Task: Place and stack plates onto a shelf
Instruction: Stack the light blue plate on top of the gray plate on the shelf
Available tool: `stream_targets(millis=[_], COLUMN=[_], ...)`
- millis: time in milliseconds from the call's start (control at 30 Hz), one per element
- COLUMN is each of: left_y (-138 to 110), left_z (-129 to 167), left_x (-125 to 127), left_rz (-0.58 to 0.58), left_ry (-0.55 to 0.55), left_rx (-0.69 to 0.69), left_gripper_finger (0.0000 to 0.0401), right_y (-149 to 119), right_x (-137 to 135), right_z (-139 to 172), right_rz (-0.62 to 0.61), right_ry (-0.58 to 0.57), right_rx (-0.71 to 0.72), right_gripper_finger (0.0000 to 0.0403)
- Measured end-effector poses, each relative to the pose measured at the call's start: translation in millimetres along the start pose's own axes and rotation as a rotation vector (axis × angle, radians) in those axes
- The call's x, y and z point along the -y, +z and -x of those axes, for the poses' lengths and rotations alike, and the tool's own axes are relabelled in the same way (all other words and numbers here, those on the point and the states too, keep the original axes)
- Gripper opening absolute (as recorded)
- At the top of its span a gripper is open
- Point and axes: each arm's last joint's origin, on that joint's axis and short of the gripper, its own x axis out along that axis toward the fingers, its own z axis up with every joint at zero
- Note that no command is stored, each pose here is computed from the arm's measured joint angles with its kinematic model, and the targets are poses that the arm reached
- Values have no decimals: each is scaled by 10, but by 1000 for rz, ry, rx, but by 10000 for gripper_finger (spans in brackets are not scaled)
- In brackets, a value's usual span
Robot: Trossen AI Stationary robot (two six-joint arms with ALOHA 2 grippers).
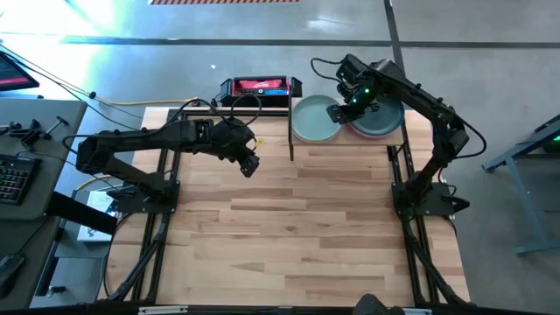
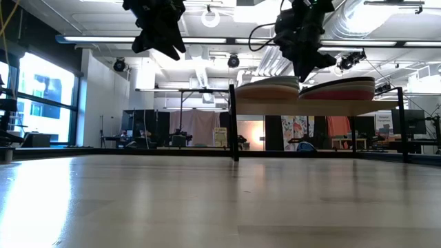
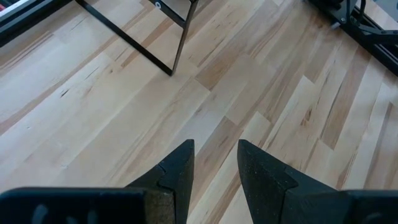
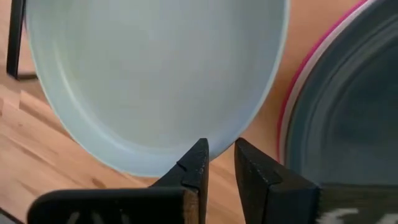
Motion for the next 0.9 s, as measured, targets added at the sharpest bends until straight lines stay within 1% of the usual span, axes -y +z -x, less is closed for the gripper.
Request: stream_targets(millis=[100, 200, 433, 667, 733, 900], left_y=[0, 0, 0, -1, 0, -1], left_z=[0, 0, 0, 0, 0, 0], left_x=[0, 0, 0, 1, 1, 1], left_rz=[0, -2, -2, -1, -2, -2], left_ry=[0, 0, 0, 0, 0, 0], left_rx=[0, 0, 0, 0, 0, 0], left_gripper_finger=[113, 113, 113, 113, 113, 113], right_y=[-16, 3, 17, 12, 15, 21], right_x=[-45, -61, -51, -47, -39, -26], right_z=[-11, -15, -11, -11, -10, -7], right_rz=[19, 33, -10, -35, -39, -52], right_ry=[-5, -35, -34, -37, -44, -44], right_rx=[3, 41, 52, 46, 50, 51], right_gripper_finger=[46, 46, 44, 8, 4, 19])
